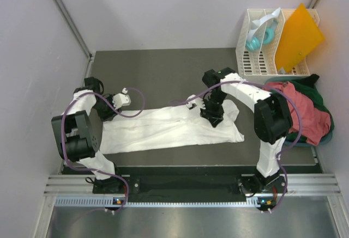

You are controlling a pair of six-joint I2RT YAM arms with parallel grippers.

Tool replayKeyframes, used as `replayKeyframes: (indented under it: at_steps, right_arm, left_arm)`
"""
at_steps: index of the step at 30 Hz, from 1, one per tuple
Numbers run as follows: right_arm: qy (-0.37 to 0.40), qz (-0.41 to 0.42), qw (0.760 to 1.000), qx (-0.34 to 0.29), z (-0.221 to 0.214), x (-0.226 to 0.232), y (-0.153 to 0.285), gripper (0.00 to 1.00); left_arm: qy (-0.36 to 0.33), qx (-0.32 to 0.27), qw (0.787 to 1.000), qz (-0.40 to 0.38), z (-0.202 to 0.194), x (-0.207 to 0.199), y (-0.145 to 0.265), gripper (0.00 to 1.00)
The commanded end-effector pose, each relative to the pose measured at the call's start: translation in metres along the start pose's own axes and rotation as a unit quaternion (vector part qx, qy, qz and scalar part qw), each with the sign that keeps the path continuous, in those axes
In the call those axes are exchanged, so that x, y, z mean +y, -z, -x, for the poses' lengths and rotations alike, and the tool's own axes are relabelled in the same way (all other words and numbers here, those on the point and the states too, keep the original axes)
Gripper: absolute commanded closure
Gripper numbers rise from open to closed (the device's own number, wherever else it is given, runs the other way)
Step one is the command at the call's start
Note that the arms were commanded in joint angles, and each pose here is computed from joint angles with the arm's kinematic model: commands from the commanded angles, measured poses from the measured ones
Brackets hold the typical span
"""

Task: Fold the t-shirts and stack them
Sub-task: Fold the other side of the tshirt into a rectangle

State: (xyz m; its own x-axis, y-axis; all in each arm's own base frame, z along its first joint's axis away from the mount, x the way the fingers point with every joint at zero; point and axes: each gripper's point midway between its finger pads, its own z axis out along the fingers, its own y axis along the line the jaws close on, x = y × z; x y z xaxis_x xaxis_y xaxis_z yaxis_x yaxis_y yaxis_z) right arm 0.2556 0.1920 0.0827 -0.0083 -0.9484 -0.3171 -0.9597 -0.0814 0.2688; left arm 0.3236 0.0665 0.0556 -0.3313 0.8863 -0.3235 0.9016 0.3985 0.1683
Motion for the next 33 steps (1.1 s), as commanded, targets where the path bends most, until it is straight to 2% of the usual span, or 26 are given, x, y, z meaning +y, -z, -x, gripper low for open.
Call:
replayKeyframes:
  at_steps: [1, 15, 24, 27, 28, 30, 31, 33]
  right_arm:
    - [0.018, -0.028, 0.999, -0.013, 0.006, 0.006, 0.017, 0.55]
    - [0.020, -0.080, 0.995, -0.060, 0.045, -0.056, 0.016, 0.58]
    - [0.013, -0.053, 0.997, -0.062, 0.045, -0.055, 0.002, 0.67]
    - [0.017, -0.048, 0.997, -0.060, 0.046, -0.049, 0.003, 0.75]
    - [0.019, -0.048, 0.997, -0.060, 0.046, -0.048, 0.005, 0.83]
    - [0.025, -0.048, 0.997, -0.059, 0.047, -0.043, 0.010, 0.89]
    - [0.028, -0.047, 0.997, -0.058, 0.048, -0.041, 0.012, 0.96]
    - [0.030, -0.042, 0.997, -0.057, 0.049, -0.036, 0.015, 1.00]
  left_arm:
    - [-0.015, -0.020, 1.000, 0.006, 0.010, 0.007, 0.002, 0.48]
    - [-0.013, -0.015, 1.000, 0.004, 0.012, 0.005, 0.001, 0.48]
    - [-0.010, -0.010, 1.000, 0.002, 0.009, 0.003, -0.001, 0.48]
    - [-0.011, -0.008, 1.000, 0.002, 0.008, 0.003, -0.001, 0.48]
    - [-0.012, -0.008, 1.000, 0.002, 0.008, 0.004, -0.001, 0.48]
    - [-0.013, -0.009, 1.000, 0.002, 0.008, 0.004, -0.001, 0.48]
    - [-0.012, -0.009, 1.000, 0.002, 0.008, 0.006, -0.002, 0.48]
    - [-0.013, -0.010, 1.000, 0.000, 0.009, 0.005, -0.003, 0.48]
